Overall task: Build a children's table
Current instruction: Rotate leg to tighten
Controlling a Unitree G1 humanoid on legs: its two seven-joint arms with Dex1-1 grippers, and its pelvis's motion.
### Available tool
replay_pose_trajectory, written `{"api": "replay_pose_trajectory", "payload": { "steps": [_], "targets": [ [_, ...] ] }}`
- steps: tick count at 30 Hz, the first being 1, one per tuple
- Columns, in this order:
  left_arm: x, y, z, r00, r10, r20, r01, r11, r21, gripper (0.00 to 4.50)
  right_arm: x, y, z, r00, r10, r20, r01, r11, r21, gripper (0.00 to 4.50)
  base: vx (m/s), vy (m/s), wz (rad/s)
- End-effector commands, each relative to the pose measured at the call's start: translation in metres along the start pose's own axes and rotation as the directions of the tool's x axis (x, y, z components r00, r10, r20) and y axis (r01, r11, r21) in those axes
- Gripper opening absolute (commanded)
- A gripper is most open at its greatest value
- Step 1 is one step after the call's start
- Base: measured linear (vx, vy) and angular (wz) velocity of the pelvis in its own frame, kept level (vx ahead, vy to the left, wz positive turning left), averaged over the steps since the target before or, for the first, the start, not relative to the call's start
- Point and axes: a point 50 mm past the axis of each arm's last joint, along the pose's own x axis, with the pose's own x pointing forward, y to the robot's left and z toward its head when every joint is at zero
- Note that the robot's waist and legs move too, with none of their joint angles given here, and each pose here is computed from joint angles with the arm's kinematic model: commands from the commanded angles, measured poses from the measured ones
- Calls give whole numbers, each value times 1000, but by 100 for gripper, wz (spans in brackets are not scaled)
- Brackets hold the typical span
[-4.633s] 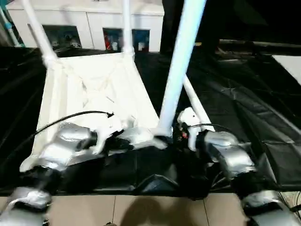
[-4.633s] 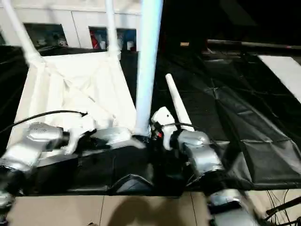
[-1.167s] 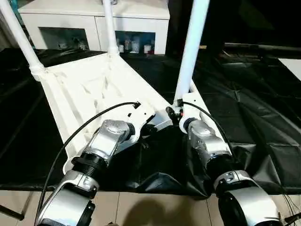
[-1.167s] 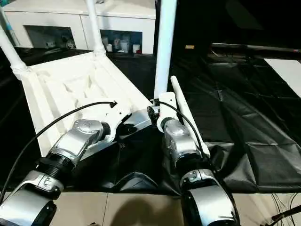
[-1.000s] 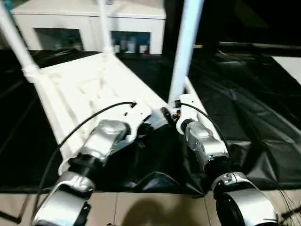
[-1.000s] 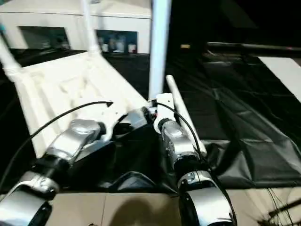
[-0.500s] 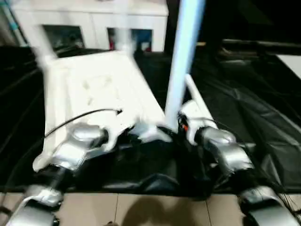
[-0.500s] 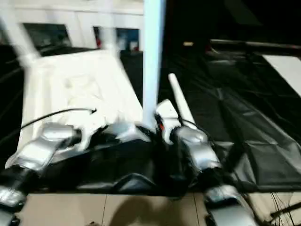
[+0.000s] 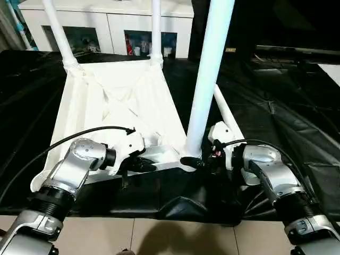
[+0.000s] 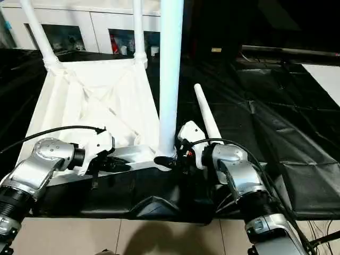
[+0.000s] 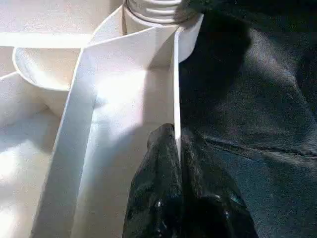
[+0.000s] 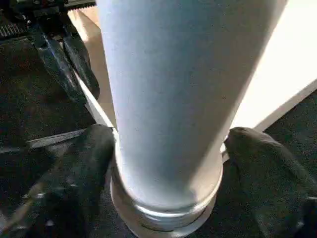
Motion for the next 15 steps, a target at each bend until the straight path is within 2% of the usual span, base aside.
{"api": "replay_pose_trajectory", "payload": {
  "steps": [1,7,15],
  "targets": [
    [3,-2,4,998,-29,49,28,1000,3,0,2,2,0,1000,17,-6,-17,1000,-10,345,0,0,0],
    [5,-3,3,998,-38,54,38,999,-3,0,4,6,-2,999,42,0,-42,999,-11,290,0,0,0],
    [6,-3,1,998,-37,51,38,999,-14,0,6,7,-9,1000,-7,-7,7,1000,15,271,0,0,0]
  ]
}}
